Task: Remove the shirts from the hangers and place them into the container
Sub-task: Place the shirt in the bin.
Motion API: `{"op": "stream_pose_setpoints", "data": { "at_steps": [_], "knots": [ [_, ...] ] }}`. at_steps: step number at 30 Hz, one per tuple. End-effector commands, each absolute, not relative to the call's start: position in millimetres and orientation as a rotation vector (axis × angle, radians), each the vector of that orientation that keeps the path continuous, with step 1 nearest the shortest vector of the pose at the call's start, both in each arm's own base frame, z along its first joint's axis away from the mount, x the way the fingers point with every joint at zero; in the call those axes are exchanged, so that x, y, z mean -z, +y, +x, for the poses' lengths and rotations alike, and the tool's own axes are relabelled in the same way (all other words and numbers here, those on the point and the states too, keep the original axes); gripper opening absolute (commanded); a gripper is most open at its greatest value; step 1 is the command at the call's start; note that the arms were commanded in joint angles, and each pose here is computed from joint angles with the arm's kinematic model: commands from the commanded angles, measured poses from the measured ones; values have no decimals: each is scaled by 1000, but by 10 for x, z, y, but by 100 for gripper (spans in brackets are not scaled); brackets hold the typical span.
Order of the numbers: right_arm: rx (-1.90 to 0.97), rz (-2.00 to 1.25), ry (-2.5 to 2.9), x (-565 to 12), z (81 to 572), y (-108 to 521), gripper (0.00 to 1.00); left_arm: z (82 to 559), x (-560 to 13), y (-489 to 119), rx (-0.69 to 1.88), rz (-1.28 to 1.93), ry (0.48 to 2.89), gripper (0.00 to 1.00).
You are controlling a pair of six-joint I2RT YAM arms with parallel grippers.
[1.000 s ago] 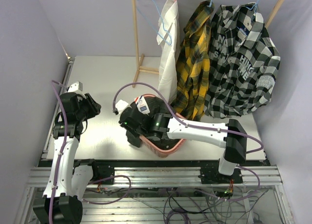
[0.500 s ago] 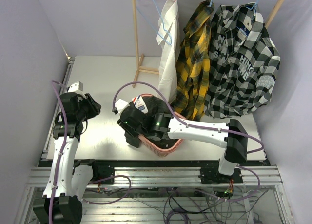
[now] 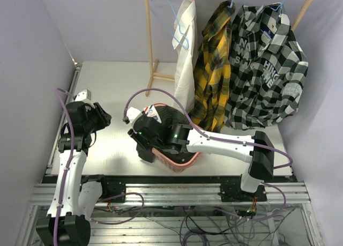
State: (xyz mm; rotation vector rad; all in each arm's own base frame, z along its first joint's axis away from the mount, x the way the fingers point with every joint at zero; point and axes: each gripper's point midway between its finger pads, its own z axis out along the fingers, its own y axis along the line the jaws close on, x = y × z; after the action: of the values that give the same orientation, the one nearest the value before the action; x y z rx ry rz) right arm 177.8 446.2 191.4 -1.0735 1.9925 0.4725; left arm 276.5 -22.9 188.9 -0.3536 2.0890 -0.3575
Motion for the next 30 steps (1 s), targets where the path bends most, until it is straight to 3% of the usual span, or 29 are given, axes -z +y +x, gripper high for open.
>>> {"op": "stream_pose_setpoints", "data": {
  "at_steps": [1,9,17,19,22,25,30],
  "knots": [
    [-483,-1064,1975,-1978,1791,4504,29,2770,-1933,-273,373,-320,2071,46],
    [-411,-1071,2007,-1813,1850,4472,34,2769,-1935,-281,376,-316,2071,46],
    [-425,-1060,1999,-1815,1861,4488,17,2768,-1937,-285,375,-314,2071,46],
    [-435,-1046,1994,-1848,1877,4479,16,2768,-1937,-281,374,-315,2070,46],
    [-463,-1035,1988,-1896,1881,4475,18,2769,-1933,-284,376,-314,2072,46],
    [-484,-1027,1984,-1912,1866,4472,30,2770,-1932,-282,374,-315,2073,46],
    [-518,-1018,1983,-1942,1865,4468,35,2770,-1932,-281,374,-316,2073,46]
  ]
}}
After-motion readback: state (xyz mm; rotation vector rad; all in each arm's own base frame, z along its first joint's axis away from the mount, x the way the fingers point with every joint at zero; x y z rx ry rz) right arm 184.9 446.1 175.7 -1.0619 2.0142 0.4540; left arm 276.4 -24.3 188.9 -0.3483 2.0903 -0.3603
